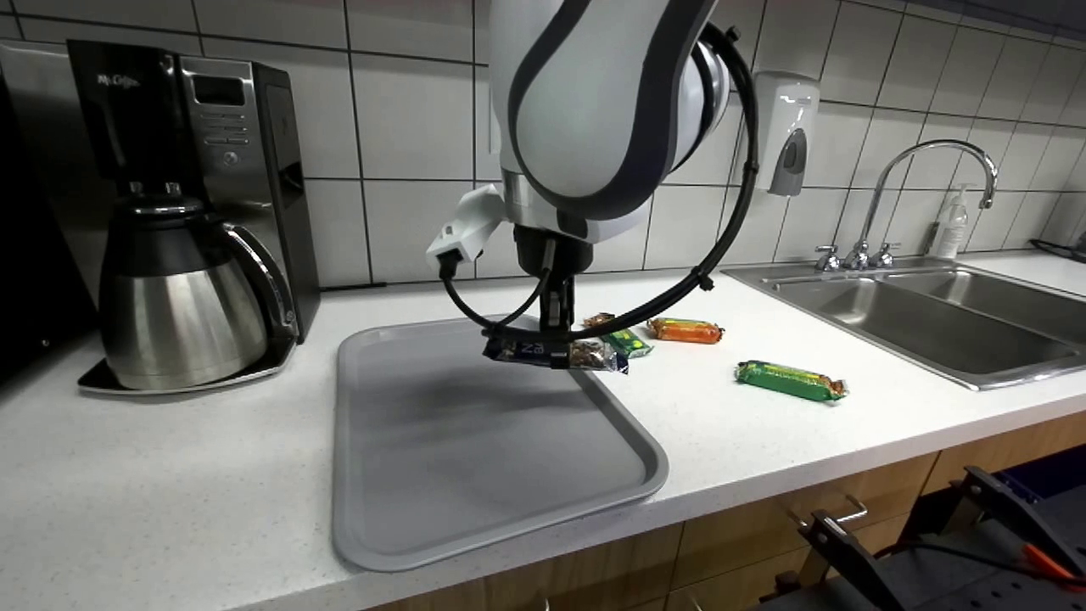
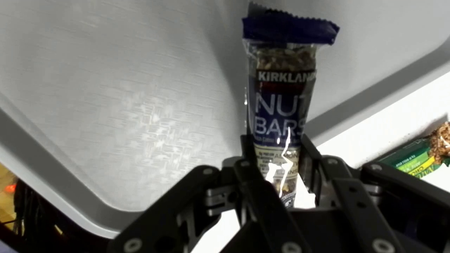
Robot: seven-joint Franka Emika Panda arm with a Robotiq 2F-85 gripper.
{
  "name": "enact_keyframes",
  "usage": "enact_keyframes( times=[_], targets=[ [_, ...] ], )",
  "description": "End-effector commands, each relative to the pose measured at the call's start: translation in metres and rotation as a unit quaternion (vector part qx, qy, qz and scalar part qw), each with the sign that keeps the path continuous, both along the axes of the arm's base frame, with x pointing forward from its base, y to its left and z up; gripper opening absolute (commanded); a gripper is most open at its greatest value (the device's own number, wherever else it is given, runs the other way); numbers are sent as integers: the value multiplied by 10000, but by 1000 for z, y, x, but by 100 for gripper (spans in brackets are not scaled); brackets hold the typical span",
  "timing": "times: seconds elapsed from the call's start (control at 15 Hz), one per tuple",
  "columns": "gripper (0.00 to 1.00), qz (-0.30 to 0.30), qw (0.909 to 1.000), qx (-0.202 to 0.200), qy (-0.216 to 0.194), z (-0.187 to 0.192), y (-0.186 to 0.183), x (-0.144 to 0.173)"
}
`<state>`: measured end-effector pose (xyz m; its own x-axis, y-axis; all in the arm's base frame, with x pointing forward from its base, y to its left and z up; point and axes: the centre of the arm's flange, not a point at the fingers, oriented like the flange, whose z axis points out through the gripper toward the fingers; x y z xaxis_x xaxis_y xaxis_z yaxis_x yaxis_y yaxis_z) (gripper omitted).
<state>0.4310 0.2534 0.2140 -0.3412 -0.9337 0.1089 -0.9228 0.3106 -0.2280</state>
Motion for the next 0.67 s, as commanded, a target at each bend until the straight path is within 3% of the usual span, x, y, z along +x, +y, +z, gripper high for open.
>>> enact_keyframes(
  times=[0.0, 0.6],
  targets=[
    [8, -239, 9994, 213, -92, 12, -22, -17],
    [8, -788, 9964, 295, -92, 3, -84, -24]
  ],
)
